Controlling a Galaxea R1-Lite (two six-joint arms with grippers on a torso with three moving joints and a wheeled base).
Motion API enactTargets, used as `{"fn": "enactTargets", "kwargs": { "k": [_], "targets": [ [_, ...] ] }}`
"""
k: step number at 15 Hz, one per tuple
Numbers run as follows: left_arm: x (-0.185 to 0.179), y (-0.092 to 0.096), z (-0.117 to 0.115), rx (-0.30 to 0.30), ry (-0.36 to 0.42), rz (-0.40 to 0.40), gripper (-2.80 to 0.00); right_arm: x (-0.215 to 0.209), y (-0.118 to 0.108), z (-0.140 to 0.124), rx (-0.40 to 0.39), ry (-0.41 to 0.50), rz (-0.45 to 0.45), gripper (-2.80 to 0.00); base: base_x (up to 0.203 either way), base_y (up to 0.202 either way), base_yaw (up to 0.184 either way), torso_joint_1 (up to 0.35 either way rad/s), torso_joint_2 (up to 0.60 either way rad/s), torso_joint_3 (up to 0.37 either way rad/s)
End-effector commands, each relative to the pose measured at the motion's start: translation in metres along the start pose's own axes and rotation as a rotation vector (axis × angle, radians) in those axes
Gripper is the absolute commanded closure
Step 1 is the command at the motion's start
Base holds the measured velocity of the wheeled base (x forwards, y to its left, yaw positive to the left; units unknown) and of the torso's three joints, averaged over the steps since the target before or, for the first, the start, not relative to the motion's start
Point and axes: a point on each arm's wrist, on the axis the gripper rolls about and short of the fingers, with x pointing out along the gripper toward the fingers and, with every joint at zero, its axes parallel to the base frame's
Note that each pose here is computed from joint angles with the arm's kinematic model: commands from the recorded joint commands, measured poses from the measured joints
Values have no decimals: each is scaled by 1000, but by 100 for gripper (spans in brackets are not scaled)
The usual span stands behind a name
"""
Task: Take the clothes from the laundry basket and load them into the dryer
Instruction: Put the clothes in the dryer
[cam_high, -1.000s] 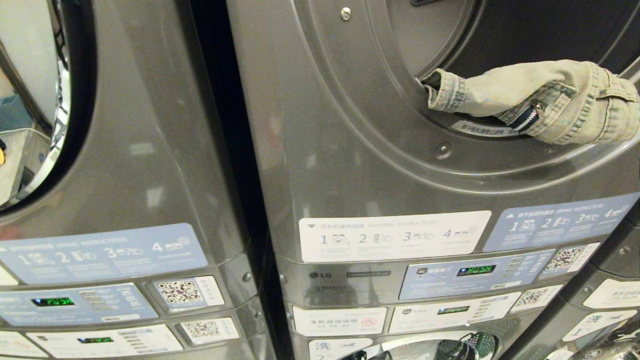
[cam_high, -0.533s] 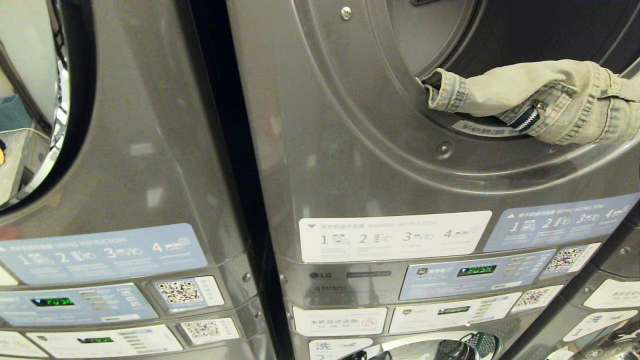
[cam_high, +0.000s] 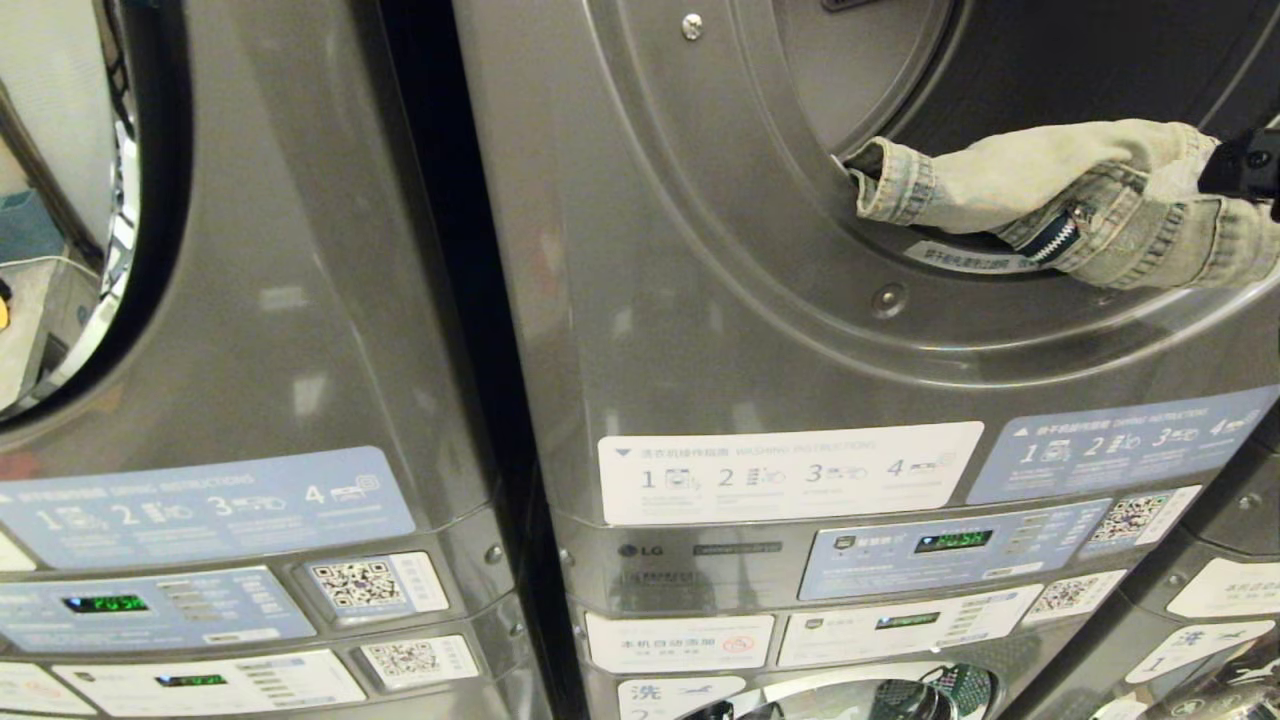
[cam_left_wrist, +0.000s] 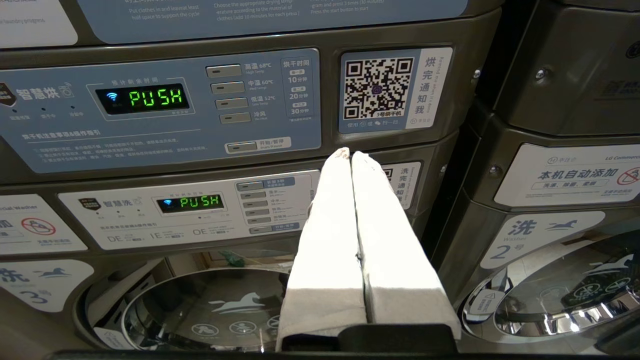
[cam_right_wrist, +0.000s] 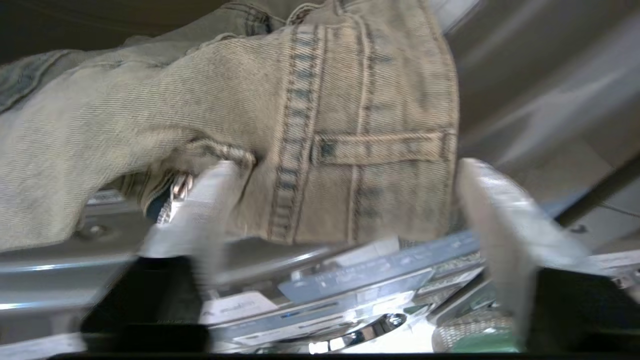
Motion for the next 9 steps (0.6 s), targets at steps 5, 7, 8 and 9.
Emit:
{"fn": "enactTargets", "kwargs": {
  "k": [5, 7, 8, 9],
  "targets": [
    [0, 0, 0, 1, 2, 0, 0, 31, 11, -6, -14, 38, -13, 0, 0, 0, 0, 0, 0, 0],
    [0, 0, 0, 1, 0, 1, 0, 30, 11, -3, -11, 25, -8, 0, 0, 0, 0, 0, 0, 0],
    [0, 0, 0, 1, 2, 0, 0, 28, 11, 0, -8, 11, -3, 0, 0, 0, 0, 0, 0, 0],
    [0, 0, 0, 1, 2, 0, 0, 28, 13, 7, 0, -12, 4, 0, 0, 0, 0, 0, 0, 0]
  ]
}}
